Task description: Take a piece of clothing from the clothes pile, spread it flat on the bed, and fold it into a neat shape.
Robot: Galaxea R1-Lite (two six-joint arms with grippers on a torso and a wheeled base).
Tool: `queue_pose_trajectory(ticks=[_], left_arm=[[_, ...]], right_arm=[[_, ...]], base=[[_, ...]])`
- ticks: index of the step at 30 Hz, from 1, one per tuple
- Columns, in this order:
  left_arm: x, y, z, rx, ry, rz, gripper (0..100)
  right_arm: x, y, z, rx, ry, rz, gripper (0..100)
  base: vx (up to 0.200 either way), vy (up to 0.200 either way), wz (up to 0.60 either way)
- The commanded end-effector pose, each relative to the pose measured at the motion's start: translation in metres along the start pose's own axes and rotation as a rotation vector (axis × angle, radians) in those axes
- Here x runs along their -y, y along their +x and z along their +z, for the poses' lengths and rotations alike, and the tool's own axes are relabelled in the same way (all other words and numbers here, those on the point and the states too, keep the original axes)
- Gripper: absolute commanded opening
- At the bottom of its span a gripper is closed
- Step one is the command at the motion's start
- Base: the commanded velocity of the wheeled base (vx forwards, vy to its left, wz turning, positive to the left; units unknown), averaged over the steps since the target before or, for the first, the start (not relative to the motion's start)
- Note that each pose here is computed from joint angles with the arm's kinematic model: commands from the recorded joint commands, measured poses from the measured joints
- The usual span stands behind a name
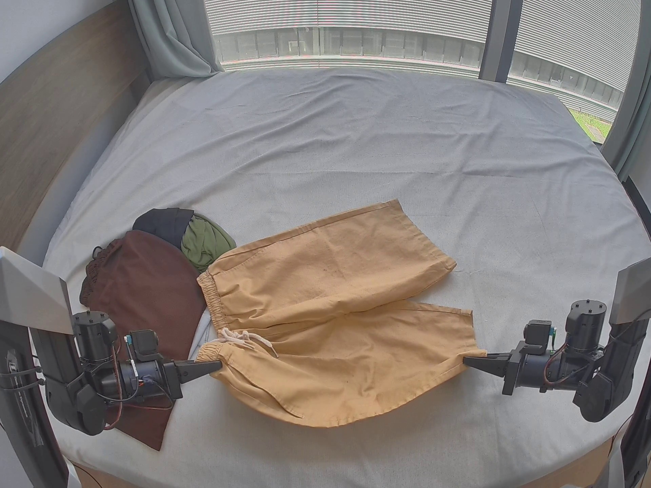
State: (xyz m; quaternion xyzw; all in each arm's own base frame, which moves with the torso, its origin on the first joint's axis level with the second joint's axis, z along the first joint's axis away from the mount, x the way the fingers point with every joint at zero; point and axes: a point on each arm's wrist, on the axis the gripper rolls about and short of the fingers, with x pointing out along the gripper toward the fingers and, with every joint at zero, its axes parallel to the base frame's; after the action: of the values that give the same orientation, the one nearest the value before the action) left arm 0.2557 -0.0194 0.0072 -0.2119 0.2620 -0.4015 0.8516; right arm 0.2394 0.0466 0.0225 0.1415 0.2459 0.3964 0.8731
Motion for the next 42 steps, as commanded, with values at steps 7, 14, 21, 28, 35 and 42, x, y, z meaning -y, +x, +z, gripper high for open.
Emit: queue_pose_trajectory(ticks=[7,14,21,28,35,42], left_arm=[[0.002,0.002,0.014,0.052,-0.003,0.029,0],[0.006,0.003,0.023,0.089,-0.036,0.042,0],[0.005,0.004,0.027,0.100,-0.028,0.044,0],[0.002,0.005,0.029,0.113,-0.027,0.060,0],[0.002,0.005,0.032,0.130,-0.046,0.073,0],[0.000,0.006,0.035,0.140,-0.039,0.075,0]], right_arm=[[-0.010,-0.008,0.013,0.049,-0.038,0.010,0],[-0.018,-0.015,0.018,0.073,-0.058,0.014,0],[-0.027,-0.020,0.020,0.085,-0.075,0.028,0],[-0.035,-0.024,0.025,0.101,-0.102,0.055,0],[-0.041,-0.029,0.030,0.123,-0.108,0.082,0],[-0.045,-0.033,0.034,0.143,-0.126,0.086,0]], base=[[0.000,0.000,0.00],[0.000,0.000,0.00],[0.000,0.000,0.00],[0.000,0.000,0.00],[0.000,0.000,0.00],[0.000,0.000,0.00]])
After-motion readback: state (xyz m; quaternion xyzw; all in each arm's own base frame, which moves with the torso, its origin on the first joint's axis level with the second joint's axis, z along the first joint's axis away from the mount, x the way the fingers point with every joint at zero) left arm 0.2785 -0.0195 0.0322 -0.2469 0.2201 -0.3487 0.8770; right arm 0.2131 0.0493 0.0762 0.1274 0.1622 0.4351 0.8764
